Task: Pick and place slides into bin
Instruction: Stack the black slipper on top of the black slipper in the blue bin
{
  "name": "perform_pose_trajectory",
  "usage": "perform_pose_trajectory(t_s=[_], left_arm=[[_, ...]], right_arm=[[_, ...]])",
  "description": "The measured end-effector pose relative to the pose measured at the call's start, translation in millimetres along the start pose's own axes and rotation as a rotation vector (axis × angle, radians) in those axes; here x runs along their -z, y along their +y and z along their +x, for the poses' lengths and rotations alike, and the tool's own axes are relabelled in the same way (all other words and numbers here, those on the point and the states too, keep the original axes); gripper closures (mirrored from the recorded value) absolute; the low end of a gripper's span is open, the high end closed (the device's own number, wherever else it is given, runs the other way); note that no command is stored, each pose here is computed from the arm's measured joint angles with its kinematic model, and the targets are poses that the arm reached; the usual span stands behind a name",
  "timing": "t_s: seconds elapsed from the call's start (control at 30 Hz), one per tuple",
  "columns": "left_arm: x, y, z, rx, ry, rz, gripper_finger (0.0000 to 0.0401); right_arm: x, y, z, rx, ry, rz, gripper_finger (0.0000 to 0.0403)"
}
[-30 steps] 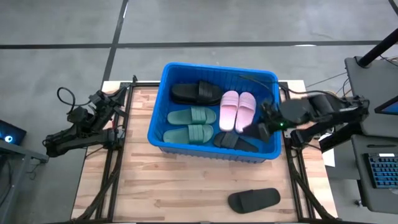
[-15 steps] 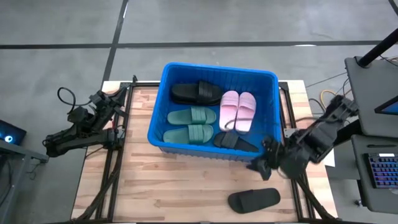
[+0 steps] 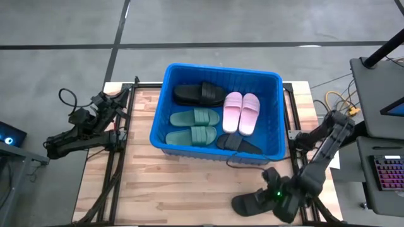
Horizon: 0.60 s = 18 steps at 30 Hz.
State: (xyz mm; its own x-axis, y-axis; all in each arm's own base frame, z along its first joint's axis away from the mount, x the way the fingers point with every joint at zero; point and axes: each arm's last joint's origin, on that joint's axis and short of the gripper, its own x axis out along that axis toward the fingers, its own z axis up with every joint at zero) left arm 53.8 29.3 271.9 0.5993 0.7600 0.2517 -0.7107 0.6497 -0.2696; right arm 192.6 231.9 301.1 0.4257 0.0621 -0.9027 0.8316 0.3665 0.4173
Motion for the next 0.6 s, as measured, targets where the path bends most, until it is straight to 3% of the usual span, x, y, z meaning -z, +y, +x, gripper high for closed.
perform_pose_trajectory(t_s=[0.23, 0.43, 0.6], left_arm=[[0, 0, 0, 0.005, 0.000, 0.000, 0.0399], [0, -1, 0, 0.019, 0.001, 0.000, 0.0399], [0, -1, 0, 0.020, 0.002, 0.000, 0.0399]], right_arm=[[18, 1, 36, 0.106, -0.029, -0.004, 0.0188], [29, -1, 58, 0.229, 0.059, 0.009, 0.0188], [34, -3, 67, 0.257, 0.046, 0.021, 0.0188]])
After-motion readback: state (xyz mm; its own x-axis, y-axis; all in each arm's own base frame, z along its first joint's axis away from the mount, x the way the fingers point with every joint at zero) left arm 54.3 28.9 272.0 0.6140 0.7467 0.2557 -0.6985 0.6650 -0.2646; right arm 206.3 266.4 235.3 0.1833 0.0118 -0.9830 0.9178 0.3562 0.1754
